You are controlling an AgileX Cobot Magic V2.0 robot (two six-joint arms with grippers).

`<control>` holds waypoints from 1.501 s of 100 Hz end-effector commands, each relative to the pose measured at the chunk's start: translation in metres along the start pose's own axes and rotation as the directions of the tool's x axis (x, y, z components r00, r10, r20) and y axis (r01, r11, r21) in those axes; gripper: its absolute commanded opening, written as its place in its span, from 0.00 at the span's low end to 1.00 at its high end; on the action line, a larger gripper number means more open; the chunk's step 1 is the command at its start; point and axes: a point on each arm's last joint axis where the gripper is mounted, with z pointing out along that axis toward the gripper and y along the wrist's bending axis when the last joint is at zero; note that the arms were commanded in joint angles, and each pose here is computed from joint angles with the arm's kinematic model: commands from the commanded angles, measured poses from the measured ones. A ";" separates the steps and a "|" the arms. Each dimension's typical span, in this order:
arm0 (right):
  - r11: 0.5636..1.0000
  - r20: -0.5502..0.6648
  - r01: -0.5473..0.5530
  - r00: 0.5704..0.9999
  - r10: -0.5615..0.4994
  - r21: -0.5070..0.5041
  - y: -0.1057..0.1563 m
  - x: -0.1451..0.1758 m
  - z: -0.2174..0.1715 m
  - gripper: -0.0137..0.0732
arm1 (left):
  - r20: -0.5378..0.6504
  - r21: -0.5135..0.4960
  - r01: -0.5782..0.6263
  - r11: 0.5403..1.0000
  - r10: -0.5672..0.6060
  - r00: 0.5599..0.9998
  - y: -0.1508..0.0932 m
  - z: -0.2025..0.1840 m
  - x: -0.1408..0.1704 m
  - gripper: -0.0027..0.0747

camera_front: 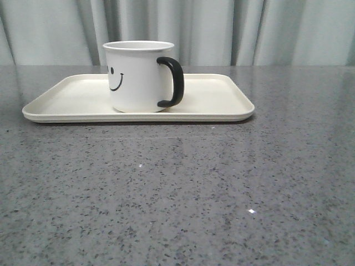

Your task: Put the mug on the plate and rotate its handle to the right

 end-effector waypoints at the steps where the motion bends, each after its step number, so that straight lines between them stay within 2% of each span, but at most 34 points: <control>1: 1.000 0.104 0.002 0.995 -0.002 -0.006 0.001 -0.017 -0.004 0.72 | 0.113 -0.033 0.009 0.999 -0.005 0.994 0.015 -0.024 0.003 0.70; 19: 1.000 0.104 0.002 0.995 -0.002 -0.006 0.001 -0.017 -0.004 0.72 | 0.101 -0.026 0.043 0.999 -0.041 0.994 0.036 -0.029 0.028 0.70; 33: 1.000 0.102 0.003 0.995 -0.002 -0.006 0.001 -0.017 -0.004 0.72 | 0.121 -0.024 0.105 0.994 -0.101 0.988 0.043 -0.032 0.048 0.70; 85: 1.000 0.088 0.003 0.996 -0.002 -0.005 0.001 -0.015 -0.003 0.72 | 0.144 0.013 0.135 0.991 -0.136 0.980 0.027 -0.045 0.122 0.70; 111: 1.000 0.123 0.000 0.992 0.001 -0.009 0.001 -0.018 -0.004 0.72 | 0.165 0.013 0.130 0.991 -0.131 0.978 0.024 -0.051 0.129 0.70; 133: 1.000 0.090 0.016 0.996 -0.014 -0.015 0.002 -0.021 -0.002 0.72 | 0.165 0.013 0.130 0.991 -0.131 0.978 0.024 -0.051 0.129 0.70; 150: 0.994 0.043 0.055 0.998 -0.051 -0.091 0.011 -0.040 0.002 0.72 | 0.167 0.013 0.130 0.991 -0.131 0.977 0.024 -0.051 0.129 0.70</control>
